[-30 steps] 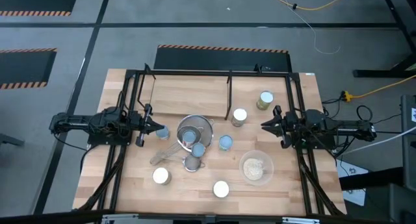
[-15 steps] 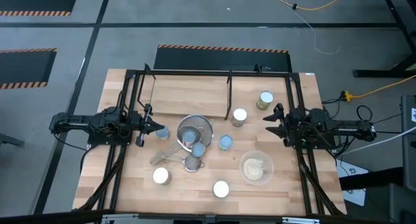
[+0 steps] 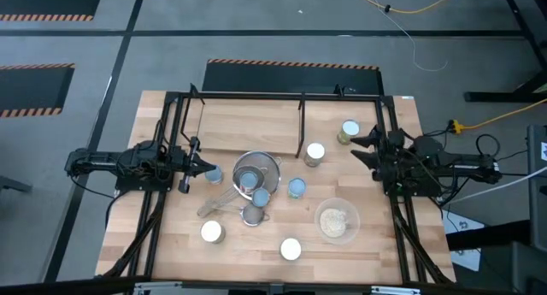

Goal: Pick and place cans onto a shelf
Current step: Put the canned pears on the shelf

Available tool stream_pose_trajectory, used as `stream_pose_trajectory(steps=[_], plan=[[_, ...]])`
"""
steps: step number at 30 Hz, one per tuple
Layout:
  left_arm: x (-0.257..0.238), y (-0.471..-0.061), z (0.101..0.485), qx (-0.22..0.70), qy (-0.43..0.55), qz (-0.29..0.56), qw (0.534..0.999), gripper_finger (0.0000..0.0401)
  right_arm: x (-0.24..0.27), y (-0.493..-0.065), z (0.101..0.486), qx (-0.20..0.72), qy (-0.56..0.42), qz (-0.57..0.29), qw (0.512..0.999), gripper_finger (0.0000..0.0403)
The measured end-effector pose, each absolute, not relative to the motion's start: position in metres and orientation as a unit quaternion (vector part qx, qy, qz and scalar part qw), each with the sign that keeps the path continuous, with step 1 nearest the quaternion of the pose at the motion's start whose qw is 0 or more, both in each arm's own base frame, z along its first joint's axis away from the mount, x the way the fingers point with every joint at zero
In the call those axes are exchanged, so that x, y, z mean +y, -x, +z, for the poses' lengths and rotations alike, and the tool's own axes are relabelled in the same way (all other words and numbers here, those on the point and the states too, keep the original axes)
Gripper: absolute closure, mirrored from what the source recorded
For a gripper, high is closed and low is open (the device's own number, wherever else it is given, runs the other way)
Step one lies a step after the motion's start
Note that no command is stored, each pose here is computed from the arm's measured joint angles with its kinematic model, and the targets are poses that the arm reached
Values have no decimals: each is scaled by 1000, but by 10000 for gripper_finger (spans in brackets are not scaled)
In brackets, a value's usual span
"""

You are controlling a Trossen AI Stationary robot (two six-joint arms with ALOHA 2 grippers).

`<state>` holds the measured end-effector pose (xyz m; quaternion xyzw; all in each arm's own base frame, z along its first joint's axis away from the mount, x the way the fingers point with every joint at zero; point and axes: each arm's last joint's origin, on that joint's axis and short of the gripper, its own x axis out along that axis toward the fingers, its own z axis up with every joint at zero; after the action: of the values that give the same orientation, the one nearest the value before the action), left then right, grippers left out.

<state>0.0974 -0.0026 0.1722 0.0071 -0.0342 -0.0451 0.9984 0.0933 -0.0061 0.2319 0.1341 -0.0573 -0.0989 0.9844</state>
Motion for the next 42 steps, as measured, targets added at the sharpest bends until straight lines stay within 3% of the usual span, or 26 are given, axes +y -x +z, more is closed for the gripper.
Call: stream_pose_trajectory(steps=[8,17,28,42], plan=[[-3,-97,172,-34,-7,-45,998,401,-18,-103,255,90,-145,-284,944,181],[-2,-97,172,-34,-7,-38,999,401,-42,-126,271,181,-141,-386,894,181],[-2,-97,172,-34,-7,-32,999,401,-73,-148,249,308,-195,-394,843,181],[-2,-97,172,-34,-7,-32,999,401,-88,-161,227,369,-235,-396,807,181]])
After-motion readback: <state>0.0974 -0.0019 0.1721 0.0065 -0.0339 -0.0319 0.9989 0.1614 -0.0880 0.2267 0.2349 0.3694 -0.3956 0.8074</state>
